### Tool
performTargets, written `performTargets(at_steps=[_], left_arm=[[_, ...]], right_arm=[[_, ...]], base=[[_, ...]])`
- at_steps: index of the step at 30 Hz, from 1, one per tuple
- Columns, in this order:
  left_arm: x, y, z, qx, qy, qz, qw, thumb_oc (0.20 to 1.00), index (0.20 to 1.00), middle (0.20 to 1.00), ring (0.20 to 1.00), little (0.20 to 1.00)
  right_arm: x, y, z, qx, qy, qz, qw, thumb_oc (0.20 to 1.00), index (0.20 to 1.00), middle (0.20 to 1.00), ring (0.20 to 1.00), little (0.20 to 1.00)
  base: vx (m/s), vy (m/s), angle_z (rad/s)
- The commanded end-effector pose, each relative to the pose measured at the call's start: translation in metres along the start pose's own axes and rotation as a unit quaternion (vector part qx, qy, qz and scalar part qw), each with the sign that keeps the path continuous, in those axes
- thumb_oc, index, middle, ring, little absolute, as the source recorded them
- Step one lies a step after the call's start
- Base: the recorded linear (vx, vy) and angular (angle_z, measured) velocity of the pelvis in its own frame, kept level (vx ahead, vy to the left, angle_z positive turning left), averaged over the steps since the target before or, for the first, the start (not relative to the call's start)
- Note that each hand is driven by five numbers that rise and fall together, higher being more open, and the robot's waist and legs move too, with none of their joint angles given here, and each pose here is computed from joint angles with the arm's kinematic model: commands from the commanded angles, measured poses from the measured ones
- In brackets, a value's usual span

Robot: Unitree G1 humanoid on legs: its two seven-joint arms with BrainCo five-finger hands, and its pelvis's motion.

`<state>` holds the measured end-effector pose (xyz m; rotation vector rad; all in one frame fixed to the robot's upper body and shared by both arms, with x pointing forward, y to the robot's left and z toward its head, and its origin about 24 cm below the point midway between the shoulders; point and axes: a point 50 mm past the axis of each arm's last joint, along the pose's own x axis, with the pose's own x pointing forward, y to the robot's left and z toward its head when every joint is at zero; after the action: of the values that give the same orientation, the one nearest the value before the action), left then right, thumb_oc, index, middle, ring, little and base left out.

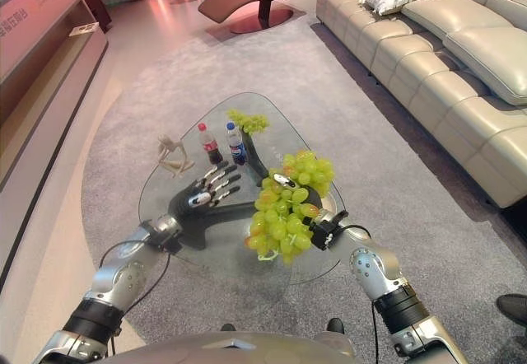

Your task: Pick up fruits into the plate

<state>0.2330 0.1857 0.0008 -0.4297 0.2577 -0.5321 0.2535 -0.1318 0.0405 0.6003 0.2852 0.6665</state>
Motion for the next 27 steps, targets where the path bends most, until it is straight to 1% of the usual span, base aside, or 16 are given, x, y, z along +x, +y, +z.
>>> performTargets(at_steps=[1,4,6,7,9,12,14,16,17,18,19,21,22,24,25,27], left_arm=[[-0.004,0.025,0.005,0.033,0.005,0.063,0.997,1.0,1.0,1.0,1.0,1.0],[-0.009,0.036,-0.011,0.018,0.031,0.112,0.993,1.0,1.0,1.0,1.0,1.0],[-0.016,0.053,-0.031,0.01,0.059,0.212,0.975,1.0,1.0,1.0,1.0,1.0],[-0.016,0.055,-0.034,0.005,0.06,0.222,0.973,1.0,1.0,1.0,1.0,1.0],[-0.024,0.069,-0.056,-0.041,0.095,0.323,0.941,1.0,1.0,1.0,1.0,1.0],[-0.034,0.077,-0.067,-0.048,0.123,0.371,0.919,1.0,1.0,1.0,1.0,1.0],[-0.051,0.084,-0.083,-0.052,0.161,0.41,0.896,1.0,1.0,1.0,1.0,1.0],[-0.072,0.088,-0.1,-0.045,0.217,0.44,0.87,1.0,1.0,1.0,1.0,1.0],[-0.074,0.088,-0.1,-0.044,0.219,0.441,0.869,1.0,1.0,1.0,1.0,1.0],[-0.083,0.089,-0.109,-0.041,0.256,0.449,0.855,1.0,1.0,1.0,1.0,1.0],[-0.089,0.089,-0.114,-0.045,0.277,0.451,0.847,1.0,1.0,1.0,1.0,1.0],[-0.092,0.089,-0.116,-0.045,0.282,0.452,0.845,1.0,1.0,1.0,1.0,1.0],[-0.097,0.09,-0.12,-0.056,0.3,0.464,0.832,1.0,1.0,1.0,1.0,1.0],[-0.097,0.091,-0.119,-0.053,0.301,0.465,0.831,1.0,1.0,1.0,1.0,1.0],[-0.096,0.094,-0.115,-0.041,0.3,0.467,0.831,1.0,1.0,1.0,1.0,1.0],[-0.086,0.094,-0.108,0.005,0.303,0.435,0.848,1.0,1.0,1.0,1.0,1.0]], right_arm=[[0.008,0.006,0.049,-0.055,-0.109,0.008,0.992,0.2,0.2,0.2,0.2,0.2],[0.008,-0.004,0.056,-0.082,-0.111,-0.028,0.99,0.2,0.2,0.2,0.2,0.2],[0.011,-0.021,0.077,-0.151,-0.125,-0.086,0.977,0.2,0.2,0.2,0.2,0.2],[0.012,-0.023,0.081,-0.162,-0.128,-0.092,0.974,0.2,0.2,0.2,0.2,0.2],[0.01,-0.042,0.097,-0.227,-0.125,-0.163,0.952,0.2,0.2,0.2,0.2,0.2],[0.004,-0.054,0.1,-0.261,-0.117,-0.206,0.936,0.2,0.2,0.2,0.2,0.2],[-0.005,-0.067,0.102,-0.287,-0.103,-0.246,0.92,0.2,0.2,0.2,0.2,0.2],[-0.014,-0.079,0.108,-0.349,-0.081,-0.291,0.887,0.2,0.2,0.2,0.2,0.2],[-0.014,-0.079,0.109,-0.354,-0.081,-0.292,0.884,0.2,0.2,0.2,0.2,0.2],[-0.017,-0.082,0.121,-0.424,-0.064,-0.306,0.85,0.2,0.2,0.2,0.2,0.2],[-0.018,-0.084,0.13,-0.452,-0.055,-0.315,0.833,0.2,0.2,0.2,0.2,0.2],[-0.019,-0.085,0.136,-0.469,-0.049,-0.322,0.821,0.2,0.2,0.2,0.2,0.2],[-0.024,-0.092,0.157,-0.524,-0.024,-0.35,0.776,0.2,0.2,0.2,0.2,0.2],[-0.026,-0.093,0.161,-0.535,-0.02,-0.357,0.766,0.2,0.2,0.2,0.2,0.2],[-0.029,-0.096,0.173,-0.554,-0.013,-0.378,0.741,0.2,0.2,0.2,0.2,0.2],[-0.039,-0.106,0.189,-0.583,0.026,-0.436,0.686,0.2,0.2,0.2,0.2,0.2]], base=[[-0.05,0.018,0.03],[-0.11,0.005,0.03],[-0.25,-0.007,0.11],[-0.22,-0.012,0.13],[-0.15,-0.031,0.12],[-0.05,-0.071,0.24],[0.0,-0.088,0.19],[0.02,-0.053,0.2],[-0.02,-0.024,0.17],[-0.05,-0.01,0.13],[-0.04,-0.009,0.09],[-0.02,-0.005,0.04],[-0.04,-0.011,0.1],[-0.04,-0.035,0.1],[-0.05,-0.062,0.12],[-0.04,-0.014,0.18]])
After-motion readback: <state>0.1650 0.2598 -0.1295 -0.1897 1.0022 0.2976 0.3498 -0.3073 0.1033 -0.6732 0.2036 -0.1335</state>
